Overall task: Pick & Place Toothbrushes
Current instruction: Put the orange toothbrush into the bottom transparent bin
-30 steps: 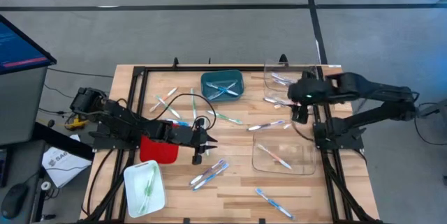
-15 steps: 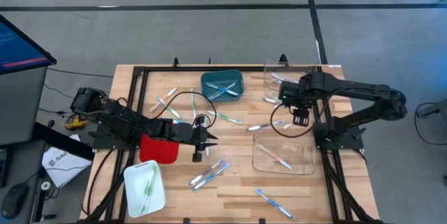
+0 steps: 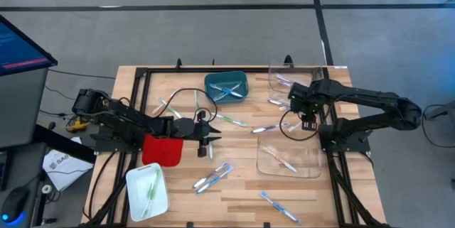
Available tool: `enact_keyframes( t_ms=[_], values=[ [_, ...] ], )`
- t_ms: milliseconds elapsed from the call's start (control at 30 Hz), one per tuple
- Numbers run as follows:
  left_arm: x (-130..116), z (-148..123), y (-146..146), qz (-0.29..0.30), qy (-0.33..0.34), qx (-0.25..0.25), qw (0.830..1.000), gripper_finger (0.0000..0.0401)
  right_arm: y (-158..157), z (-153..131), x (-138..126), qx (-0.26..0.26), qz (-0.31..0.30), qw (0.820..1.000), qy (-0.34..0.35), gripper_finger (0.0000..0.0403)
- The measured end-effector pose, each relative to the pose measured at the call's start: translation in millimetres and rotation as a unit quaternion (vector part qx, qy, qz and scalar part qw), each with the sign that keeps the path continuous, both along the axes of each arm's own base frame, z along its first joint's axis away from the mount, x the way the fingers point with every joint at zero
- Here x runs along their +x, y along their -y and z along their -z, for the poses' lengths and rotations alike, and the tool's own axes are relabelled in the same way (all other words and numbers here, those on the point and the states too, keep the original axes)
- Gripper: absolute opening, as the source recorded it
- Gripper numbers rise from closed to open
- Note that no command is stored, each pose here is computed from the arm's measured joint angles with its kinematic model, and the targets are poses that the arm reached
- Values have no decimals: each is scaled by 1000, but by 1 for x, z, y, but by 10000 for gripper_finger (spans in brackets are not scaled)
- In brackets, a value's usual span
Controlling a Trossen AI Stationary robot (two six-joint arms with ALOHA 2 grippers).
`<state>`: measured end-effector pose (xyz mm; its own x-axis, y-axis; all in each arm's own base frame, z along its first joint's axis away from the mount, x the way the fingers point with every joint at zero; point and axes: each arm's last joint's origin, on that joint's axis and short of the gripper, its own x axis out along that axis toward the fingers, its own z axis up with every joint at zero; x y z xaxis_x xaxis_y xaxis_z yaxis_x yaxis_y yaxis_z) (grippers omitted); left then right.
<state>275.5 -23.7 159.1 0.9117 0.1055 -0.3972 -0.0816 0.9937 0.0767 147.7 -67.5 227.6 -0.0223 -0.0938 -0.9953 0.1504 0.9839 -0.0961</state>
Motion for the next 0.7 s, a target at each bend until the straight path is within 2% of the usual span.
enact_keyframes(
  t_ms=[167,367,700],
  values=[
    [1,-1,-7,-13,4,0,1000,94,1,24,-5,23,-16,999,-46,182],
    [1,-1,-12,-22,4,0,1000,94,8,42,1,22,-34,999,-20,189],
    [1,0,-12,-12,1,7,1000,94,17,64,6,44,-42,997,-56,191]
  ],
)
